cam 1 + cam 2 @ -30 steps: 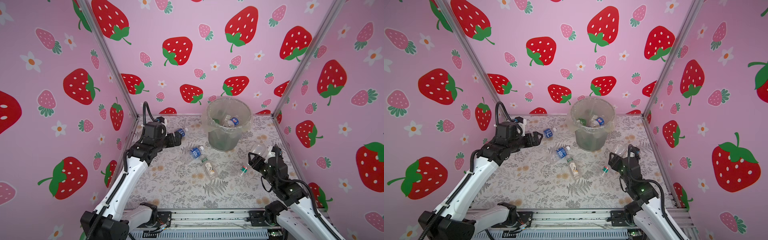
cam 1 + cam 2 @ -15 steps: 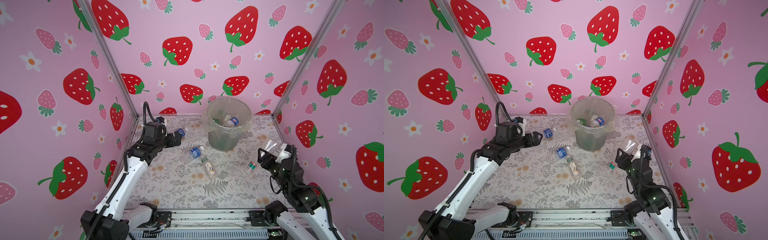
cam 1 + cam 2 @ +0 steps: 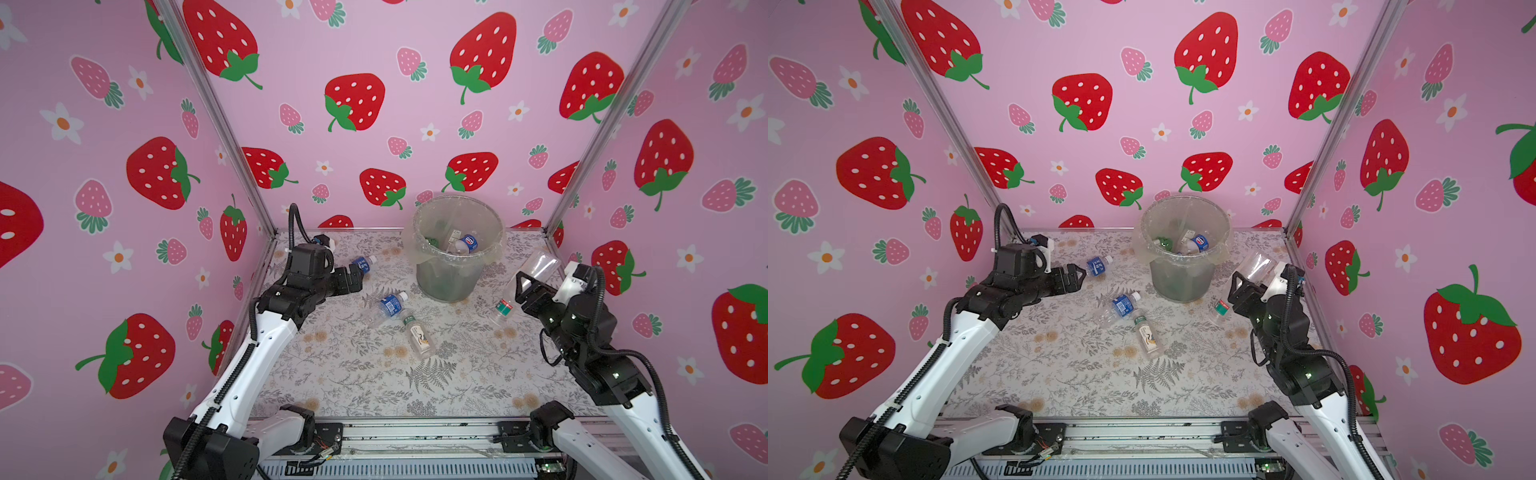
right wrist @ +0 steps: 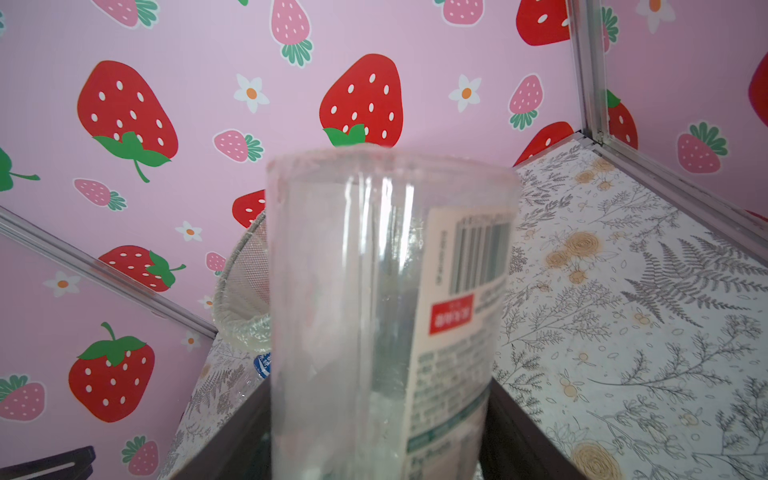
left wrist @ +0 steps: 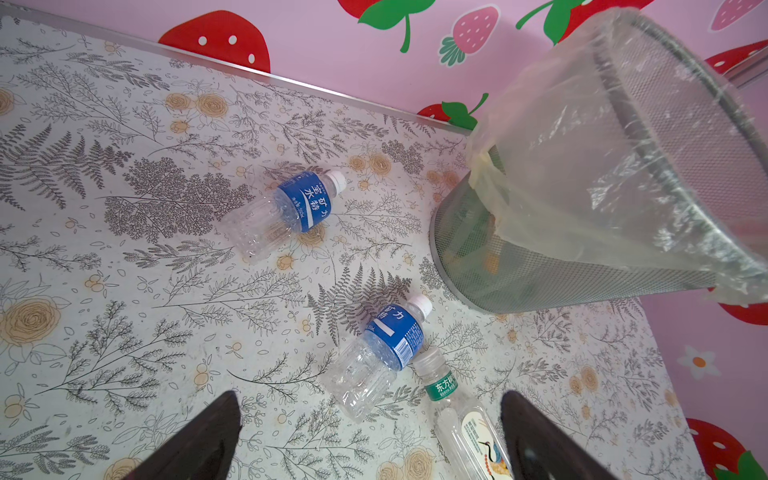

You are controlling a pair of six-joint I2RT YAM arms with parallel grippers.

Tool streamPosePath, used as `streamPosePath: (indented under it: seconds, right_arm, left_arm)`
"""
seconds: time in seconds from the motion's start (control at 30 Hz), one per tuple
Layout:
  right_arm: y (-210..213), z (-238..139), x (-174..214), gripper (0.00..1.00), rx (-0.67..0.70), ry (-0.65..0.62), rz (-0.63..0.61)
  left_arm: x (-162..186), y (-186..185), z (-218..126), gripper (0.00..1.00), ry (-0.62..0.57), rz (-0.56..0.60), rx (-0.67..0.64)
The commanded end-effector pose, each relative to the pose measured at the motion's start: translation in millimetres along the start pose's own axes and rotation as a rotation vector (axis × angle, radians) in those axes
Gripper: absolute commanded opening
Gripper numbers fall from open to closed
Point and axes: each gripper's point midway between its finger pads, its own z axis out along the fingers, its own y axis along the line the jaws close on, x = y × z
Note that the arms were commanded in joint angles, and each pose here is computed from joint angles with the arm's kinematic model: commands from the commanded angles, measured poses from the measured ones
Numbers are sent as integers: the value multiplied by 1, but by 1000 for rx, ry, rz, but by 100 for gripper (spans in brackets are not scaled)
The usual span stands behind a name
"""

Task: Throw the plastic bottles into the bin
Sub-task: 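Lift the red-labelled bottle with the right gripper and carry it over the bin, then open the right gripper to drop the bottle into the bin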

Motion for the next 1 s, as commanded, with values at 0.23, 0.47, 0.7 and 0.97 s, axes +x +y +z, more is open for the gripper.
streamPosePath:
  seconds: [0.23,0.47,0.7,0.97]
  right_arm:
    - [116,83,-118,79,-100,-174,-100]
    - [147,168,-116,99,-75,3,-184]
    - [124,116,-116,99,-107,-96,-148]
    - [67,67,-65,99,-64,-47,-146]
  left_arm:
    - [-1,4,-2,99,5,13,-24]
    - [-1,5,-2,99,4,14,-25]
    - [-2,3,-4,99,2,11,-18]
    - [0,5,-1,99,14,3,-23]
